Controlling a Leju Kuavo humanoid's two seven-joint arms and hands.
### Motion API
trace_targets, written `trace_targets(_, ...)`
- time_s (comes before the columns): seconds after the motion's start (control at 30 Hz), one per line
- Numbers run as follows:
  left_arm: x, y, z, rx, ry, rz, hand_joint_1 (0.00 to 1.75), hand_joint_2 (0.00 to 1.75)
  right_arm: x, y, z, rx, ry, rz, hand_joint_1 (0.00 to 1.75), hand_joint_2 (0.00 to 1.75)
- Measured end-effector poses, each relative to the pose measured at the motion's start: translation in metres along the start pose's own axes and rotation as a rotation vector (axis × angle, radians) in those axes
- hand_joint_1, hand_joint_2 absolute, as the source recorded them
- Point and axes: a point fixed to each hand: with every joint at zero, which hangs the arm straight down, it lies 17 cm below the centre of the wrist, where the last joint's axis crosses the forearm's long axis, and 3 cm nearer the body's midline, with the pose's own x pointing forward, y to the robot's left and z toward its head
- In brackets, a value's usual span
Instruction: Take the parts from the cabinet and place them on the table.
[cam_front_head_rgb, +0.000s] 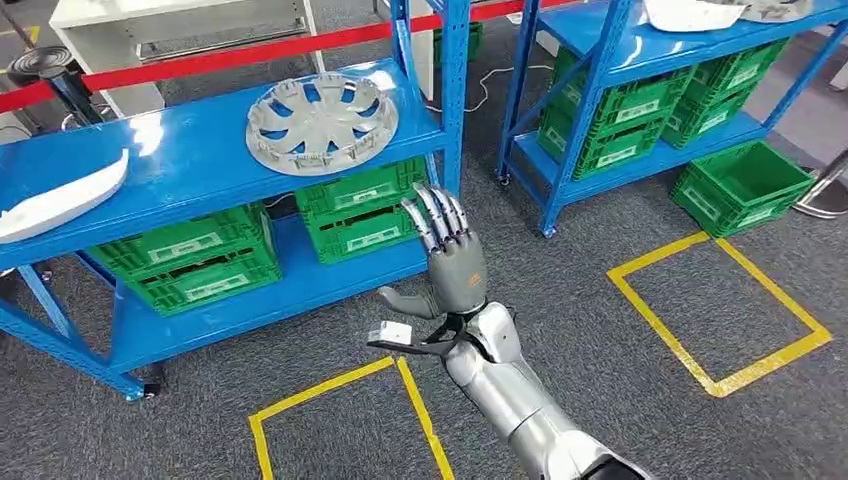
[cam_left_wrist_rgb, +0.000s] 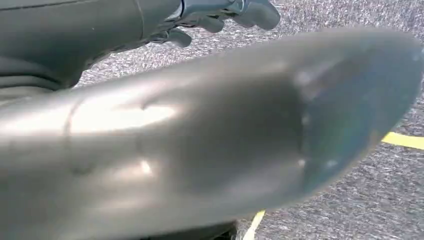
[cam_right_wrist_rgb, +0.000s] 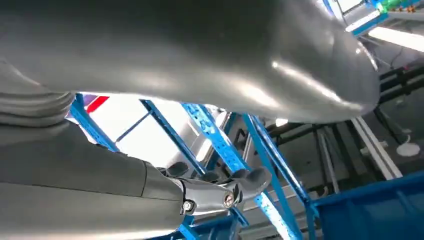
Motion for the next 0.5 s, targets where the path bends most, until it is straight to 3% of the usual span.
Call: trace_targets(0.5, -0.009, -0.001, 0.003, 0.006, 0.037, 0.0, 0.0, 0.0, 0.003, 0.002, 0.002, 0.026, 0.002, -0.026, 0.0, 0.0)
